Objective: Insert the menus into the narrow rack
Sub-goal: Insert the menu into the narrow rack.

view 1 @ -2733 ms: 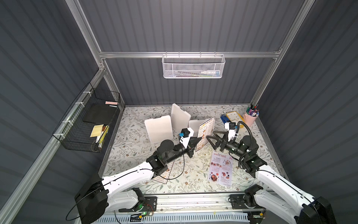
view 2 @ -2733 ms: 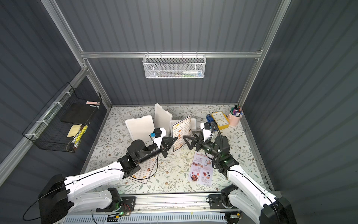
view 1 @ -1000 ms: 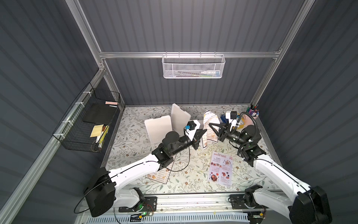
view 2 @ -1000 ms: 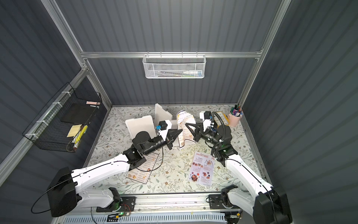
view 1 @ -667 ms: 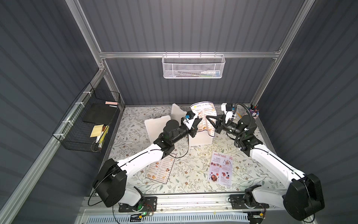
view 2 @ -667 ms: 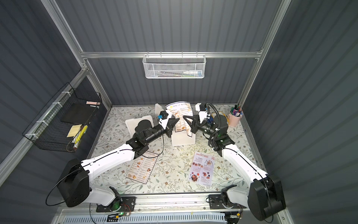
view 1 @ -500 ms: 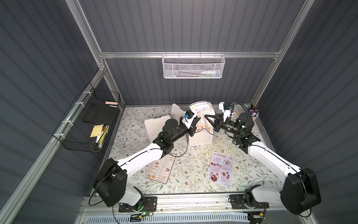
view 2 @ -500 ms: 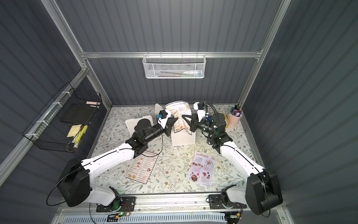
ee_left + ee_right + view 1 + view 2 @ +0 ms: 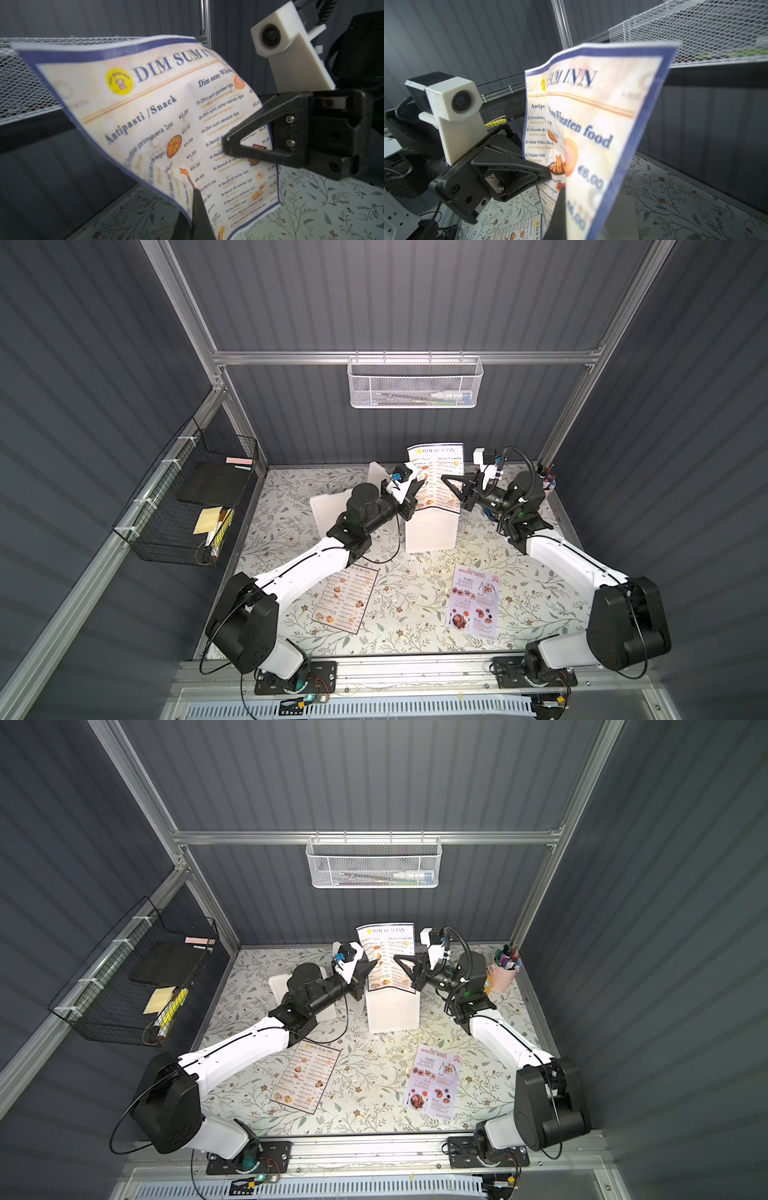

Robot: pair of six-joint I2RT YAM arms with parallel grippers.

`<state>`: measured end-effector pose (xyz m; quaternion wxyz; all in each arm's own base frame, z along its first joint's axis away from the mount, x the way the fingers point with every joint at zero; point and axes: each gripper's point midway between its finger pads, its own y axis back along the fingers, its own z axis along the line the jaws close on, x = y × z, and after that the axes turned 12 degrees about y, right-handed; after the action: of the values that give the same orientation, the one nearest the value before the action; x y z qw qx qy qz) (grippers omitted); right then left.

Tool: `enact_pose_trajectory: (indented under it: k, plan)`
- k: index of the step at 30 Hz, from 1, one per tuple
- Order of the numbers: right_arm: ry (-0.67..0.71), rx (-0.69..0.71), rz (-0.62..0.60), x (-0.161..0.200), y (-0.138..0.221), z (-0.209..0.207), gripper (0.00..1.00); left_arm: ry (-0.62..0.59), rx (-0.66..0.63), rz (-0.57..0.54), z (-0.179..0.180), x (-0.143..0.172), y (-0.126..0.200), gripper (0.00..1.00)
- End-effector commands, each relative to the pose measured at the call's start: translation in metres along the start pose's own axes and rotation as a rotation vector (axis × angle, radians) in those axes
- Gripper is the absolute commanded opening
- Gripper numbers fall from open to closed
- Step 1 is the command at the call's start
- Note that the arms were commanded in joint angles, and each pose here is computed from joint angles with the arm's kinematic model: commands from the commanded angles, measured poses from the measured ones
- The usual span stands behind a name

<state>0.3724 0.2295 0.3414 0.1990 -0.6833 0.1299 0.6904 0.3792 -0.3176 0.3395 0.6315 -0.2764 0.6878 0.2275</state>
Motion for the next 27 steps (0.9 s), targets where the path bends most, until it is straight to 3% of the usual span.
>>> enact_pose_trajectory:
  k: [1,13,19,27]
  plan:
    - [0.056,-0.064,-0.06,-0.021,-0.001,0.008,0.0,-0.003,-0.036,-0.021,0.011,-0.013,-0.003,0.04]
    - [0.052,-0.088,-0.081,-0.025,-0.006,-0.002,0.0,0.022,-0.091,-0.025,0.029,-0.016,-0.004,0.09]
    - [0.057,-0.108,-0.089,-0.03,-0.011,-0.005,0.0,0.022,-0.083,-0.023,0.029,-0.016,-0.007,0.37]
    - [0.043,-0.144,-0.124,-0.033,-0.018,-0.009,0.0,0.013,-0.035,-0.032,0.022,-0.019,-0.009,0.5]
